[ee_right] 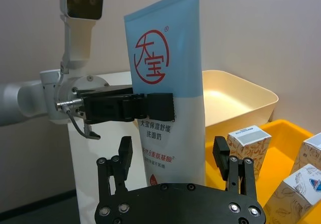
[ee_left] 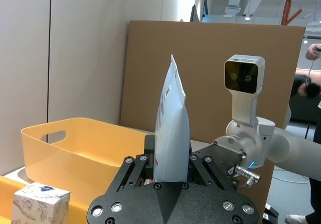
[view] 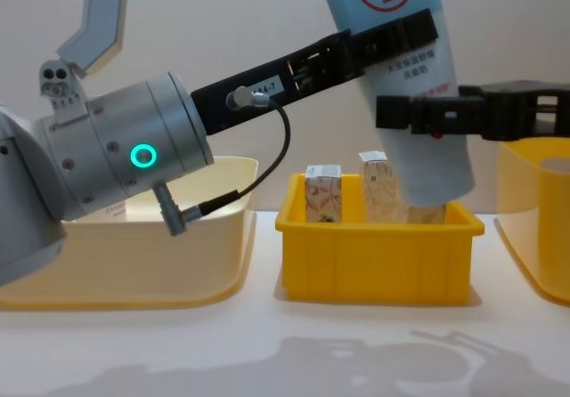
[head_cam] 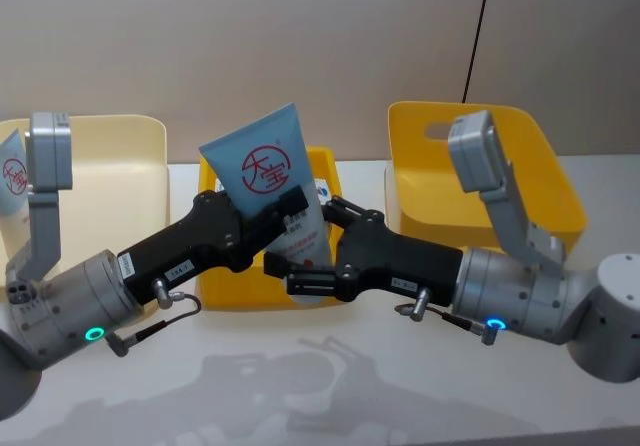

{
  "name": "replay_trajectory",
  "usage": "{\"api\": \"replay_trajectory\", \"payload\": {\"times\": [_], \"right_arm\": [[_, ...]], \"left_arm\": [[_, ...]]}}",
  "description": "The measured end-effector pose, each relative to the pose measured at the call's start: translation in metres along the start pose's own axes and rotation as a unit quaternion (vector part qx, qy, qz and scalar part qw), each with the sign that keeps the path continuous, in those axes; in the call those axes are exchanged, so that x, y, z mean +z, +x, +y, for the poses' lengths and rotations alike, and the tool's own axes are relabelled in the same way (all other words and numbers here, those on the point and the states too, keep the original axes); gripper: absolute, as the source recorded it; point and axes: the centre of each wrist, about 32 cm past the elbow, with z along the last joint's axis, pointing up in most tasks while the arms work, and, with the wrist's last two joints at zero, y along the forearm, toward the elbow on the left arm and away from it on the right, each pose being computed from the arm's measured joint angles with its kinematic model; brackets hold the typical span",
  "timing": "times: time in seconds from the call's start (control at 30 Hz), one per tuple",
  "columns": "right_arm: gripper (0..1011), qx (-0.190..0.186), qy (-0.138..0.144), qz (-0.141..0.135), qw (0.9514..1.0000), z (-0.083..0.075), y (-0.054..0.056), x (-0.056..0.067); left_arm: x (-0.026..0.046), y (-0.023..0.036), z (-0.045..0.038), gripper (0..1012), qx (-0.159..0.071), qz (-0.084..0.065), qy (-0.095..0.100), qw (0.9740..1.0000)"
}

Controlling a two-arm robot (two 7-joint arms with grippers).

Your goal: Bimanual collaborative sorting of washing and personal care products

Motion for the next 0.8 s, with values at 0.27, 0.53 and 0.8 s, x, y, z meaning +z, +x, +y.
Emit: {"api": "replay_trajectory", "payload": {"times": [0.27,0.53,0.8], "right_arm": [[993,-0.002,-0.010,-0.013,0.9999,0.0054,-0.0001,0.0008],[815,-0.003,-0.015,-0.019,0.9997,0.0079,-0.0004,0.0008],[646,-0.003,-0.017,-0.022,0.9996,0.0092,-0.0003,0.0010]], "left_arm": [[0.0000,0.0000,0.0000,286,0.000,0.000,0.000,1.0000],[0.0000,0.0000,0.0000,285,0.000,0.000,0.000,1.0000],[0.0000,0.0000,0.0001,285,0.000,0.000,0.000,1.0000]]}}
